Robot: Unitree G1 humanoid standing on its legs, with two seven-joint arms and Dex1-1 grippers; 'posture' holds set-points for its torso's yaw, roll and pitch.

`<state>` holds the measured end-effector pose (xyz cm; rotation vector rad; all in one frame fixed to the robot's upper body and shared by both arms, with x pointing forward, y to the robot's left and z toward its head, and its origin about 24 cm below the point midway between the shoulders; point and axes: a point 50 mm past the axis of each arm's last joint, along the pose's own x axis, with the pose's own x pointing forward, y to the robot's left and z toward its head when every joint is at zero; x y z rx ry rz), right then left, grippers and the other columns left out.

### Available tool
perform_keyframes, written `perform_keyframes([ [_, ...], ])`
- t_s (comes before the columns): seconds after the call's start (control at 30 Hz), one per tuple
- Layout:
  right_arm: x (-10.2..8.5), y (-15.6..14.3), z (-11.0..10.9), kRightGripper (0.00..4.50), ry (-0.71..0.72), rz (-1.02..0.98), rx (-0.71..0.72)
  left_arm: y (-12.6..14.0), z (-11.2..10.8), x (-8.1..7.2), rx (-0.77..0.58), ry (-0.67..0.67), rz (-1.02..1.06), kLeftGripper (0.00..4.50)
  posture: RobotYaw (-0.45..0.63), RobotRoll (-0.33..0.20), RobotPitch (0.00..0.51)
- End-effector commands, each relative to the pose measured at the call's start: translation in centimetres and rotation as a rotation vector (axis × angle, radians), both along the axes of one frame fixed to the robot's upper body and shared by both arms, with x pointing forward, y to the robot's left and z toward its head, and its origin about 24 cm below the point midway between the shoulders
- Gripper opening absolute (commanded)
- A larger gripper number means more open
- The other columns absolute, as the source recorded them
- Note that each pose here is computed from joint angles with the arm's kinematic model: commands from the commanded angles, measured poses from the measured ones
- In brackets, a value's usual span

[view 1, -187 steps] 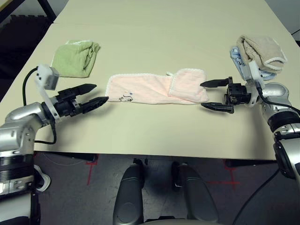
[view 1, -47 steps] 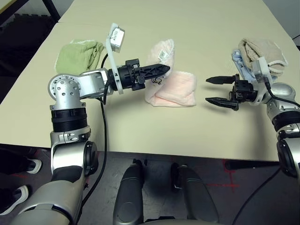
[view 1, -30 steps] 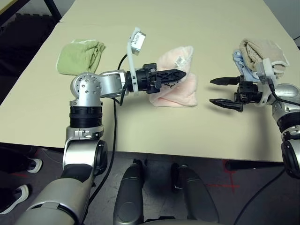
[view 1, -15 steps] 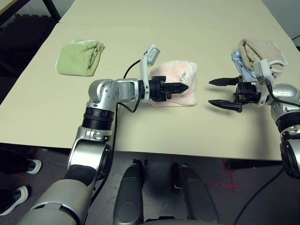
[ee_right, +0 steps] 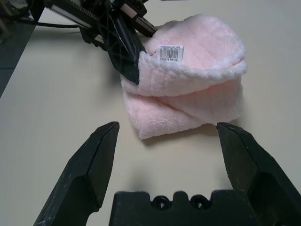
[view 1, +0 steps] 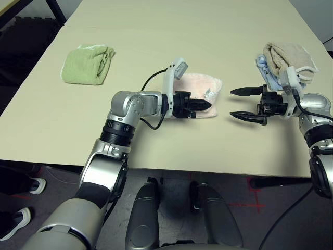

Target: Fold the towel and set it aside.

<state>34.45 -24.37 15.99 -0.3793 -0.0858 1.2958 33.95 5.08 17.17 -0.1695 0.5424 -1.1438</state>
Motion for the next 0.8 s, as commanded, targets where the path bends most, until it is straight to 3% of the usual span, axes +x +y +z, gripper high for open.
perform_keyframes([
  [0.03,0.0,-0.3,0.2,4.50,-0.007,-0.009,0.001,-0.5,-0.5,-0.1,0.033,-0.021,-0.013,1.33,0.00,0.000,0.195],
  [0.27,0.2,0.1,0.2,4.50,-0.008,-0.002,-0.001,-1.5,0.3,-0.6,0.016,-0.022,-0.053,3.98,0.01,0.000,0.195],
  [0.33,0.2,0.1,0.2,4.50,-0.009,-0.001,-0.003,-1.9,0.7,-0.9,-0.002,-0.014,-0.081,4.46,0.01,0.000,0.195],
  [0.6,0.4,0.3,0.4,4.50,-0.013,-0.004,-0.005,-1.1,2.7,-2.7,-0.032,0.008,-0.203,4.46,0.03,0.000,0.193],
  [0.8,0.7,0.5,0.9,4.50,-0.014,-0.006,0.027,3.5,4.4,-2.7,-0.030,-0.123,-0.201,4.46,0.02,0.000,0.196],
])
